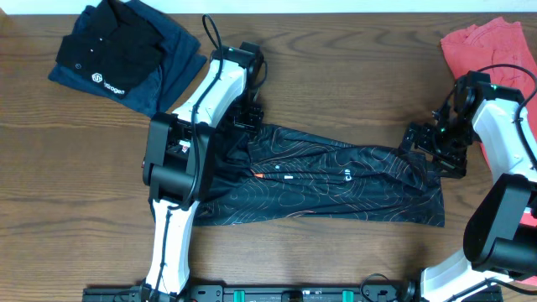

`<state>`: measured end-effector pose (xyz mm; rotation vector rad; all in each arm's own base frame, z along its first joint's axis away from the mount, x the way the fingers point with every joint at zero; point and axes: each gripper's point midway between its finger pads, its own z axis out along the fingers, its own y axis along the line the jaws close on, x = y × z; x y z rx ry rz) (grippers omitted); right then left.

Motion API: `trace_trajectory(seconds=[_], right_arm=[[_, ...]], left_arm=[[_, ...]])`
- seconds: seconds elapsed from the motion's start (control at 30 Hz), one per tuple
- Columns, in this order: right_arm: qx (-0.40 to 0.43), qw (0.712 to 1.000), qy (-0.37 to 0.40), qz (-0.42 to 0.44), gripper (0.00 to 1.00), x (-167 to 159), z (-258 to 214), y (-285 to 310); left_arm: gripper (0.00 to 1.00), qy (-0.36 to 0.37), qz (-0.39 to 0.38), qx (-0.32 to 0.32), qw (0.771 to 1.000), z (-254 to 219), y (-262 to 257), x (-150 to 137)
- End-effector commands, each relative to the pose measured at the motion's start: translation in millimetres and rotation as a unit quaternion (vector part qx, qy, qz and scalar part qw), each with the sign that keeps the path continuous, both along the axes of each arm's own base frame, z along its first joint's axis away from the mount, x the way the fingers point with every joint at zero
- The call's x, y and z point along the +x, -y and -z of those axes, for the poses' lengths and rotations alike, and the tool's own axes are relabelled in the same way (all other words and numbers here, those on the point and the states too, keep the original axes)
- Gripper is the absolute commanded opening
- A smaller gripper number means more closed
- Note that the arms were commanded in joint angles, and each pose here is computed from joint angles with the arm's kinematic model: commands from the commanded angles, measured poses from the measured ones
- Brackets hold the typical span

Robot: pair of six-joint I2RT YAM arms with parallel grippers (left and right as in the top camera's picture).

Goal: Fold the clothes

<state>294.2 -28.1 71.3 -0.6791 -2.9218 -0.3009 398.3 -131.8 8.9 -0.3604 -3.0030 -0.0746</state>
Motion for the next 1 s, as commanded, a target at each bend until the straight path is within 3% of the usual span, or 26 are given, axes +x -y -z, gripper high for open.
trace_trajectory(seconds=[0.0,0.07,0.2,0.33,0.7,0.97], right_arm=[[-0.006,1.000,0.010,-0.012,0.99,1.9,-7.1,-0.9],[-0.006,1.000,0.009,-0.012,0.99,1.7,-7.1,-1.0],[-0.008,1.000,0.014,-0.012,0.99,4.3,-6.8,-0.4],[-0.021,0.999,0.031,-0.013,0.99,12.7,-5.5,4.6],[-0.074,0.989,0.129,-0.006,0.99,62.0,-6.3,27.4],[-0.095,0.987,0.133,-0.004,0.99,72.2,5.9,38.8]], left_arm=[[0.61,-0.007,0.001,-0.001,1.000,2.2,-1.7,-3.7],[0.54,-0.007,0.001,-0.001,1.000,2.2,-1.7,-3.7],[0.31,-0.004,0.000,0.010,1.000,2.1,-5.5,-2.6],[0.19,0.010,-0.030,0.044,0.999,1.3,-17.0,1.4],[0.19,0.008,-0.033,0.046,0.998,1.1,-19.8,1.2],[0.19,0.012,-0.033,0.045,0.998,1.3,-19.3,2.9]])
